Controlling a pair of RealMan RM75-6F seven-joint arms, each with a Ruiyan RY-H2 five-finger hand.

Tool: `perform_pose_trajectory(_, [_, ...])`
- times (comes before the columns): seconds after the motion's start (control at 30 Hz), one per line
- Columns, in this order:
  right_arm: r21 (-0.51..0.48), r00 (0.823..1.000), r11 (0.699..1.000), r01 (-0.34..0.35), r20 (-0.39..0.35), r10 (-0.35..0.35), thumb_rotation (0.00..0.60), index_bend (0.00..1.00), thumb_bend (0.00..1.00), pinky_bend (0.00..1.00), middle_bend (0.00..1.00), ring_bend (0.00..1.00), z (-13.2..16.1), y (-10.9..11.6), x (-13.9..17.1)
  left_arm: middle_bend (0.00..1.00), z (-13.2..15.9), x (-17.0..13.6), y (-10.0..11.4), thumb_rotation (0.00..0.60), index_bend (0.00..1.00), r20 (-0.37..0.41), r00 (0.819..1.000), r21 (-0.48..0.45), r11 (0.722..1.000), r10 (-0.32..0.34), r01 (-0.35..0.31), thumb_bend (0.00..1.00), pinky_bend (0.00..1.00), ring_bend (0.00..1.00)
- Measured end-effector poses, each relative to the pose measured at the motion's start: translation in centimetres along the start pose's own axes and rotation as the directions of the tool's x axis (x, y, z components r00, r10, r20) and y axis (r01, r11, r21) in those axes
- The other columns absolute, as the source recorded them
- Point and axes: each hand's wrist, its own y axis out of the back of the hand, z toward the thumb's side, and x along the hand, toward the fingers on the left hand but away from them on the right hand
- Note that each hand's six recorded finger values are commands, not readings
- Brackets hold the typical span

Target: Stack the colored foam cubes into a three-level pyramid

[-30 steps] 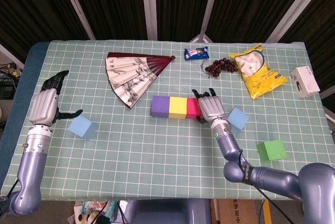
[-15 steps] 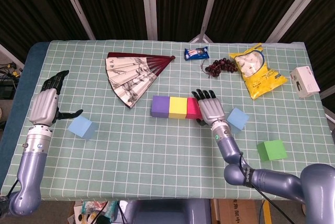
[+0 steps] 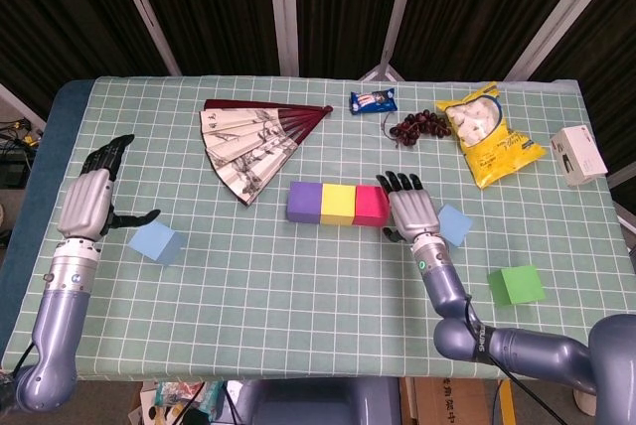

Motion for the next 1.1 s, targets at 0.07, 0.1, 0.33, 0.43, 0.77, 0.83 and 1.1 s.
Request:
perform_pose_trajectory(0.07, [-0.003,1.000,1.000,-0.002,0.000,0.002,0.600,0.00,0.31,0.00,0.12,0.05,-0.02,-0.13,0.11,0.04,0.08,-0.07,0.09,0.600,0.00,0.002,1.000,-0.005,1.000,0.001,-0.001,0.07,0.05,0.06])
perform_pose_trajectory(0.1, [-0.003,1.000,1.000,-0.002,0.000,0.002,0.600,0.00,0.31,0.00,0.13,0.05,0.00,-0.15,0.11,0.04,0.11,-0.09,0.12,0.600,0.00,0.003,1.000,-0.006,1.000,0.001,-0.001,0.07,0.05,0.06])
perform_pose_trajectory(0.33, [-0.009,1.000,1.000,-0.001,0.001,0.001,0.600,0.00,0.31,0.00,0.21,0.08,0.26,-0.15,0.09,0.04,0.09,-0.11,0.20,0.600,0.00,0.002,1.000,-0.010,1.000,0.000,0.000,0.07,0.05,0.06])
perform_pose_trajectory(0.43, [-0.008,1.000,1.000,-0.002,0.001,0.002,0.600,0.00,0.31,0.00,0.22,0.08,0.34,-0.24,0.15,0.04,0.06,-0.08,0.19,0.600,0.00,0.001,1.000,-0.012,1.000,-0.001,0.001,0.07,0.05,0.06])
perform_pose_trajectory(0.77, [-0.011,1.000,1.000,-0.003,-0.004,0.002,0.600,0.00,0.31,0.00,0.22,0.08,0.74,-0.44,0.17,0.04,0.06,-0.08,0.22,0.600,0.00,0.001,1.000,-0.013,1.000,-0.002,0.002,0.07,0.05,0.06])
perform_pose_trajectory(0.83, [-0.010,1.000,1.000,-0.001,-0.002,0.001,0.600,0.00,0.31,0.00,0.22,0.08,0.74,-0.44,0.10,0.04,0.08,-0.09,0.24,0.600,0.00,0.002,1.000,-0.012,1.000,-0.001,0.002,0.07,0.05,0.06])
perform_pose_trajectory(1.1, [-0.015,1.000,1.000,0.017,0.002,-0.017,0.600,0.00,0.31,0.00,0.22,0.08,0.73,-0.17,-0.12,0.04,0.05,-0.06,0.19,0.600,0.00,0.001,1.000,-0.012,1.000,-0.002,0.002,0.07,0.05,0.06])
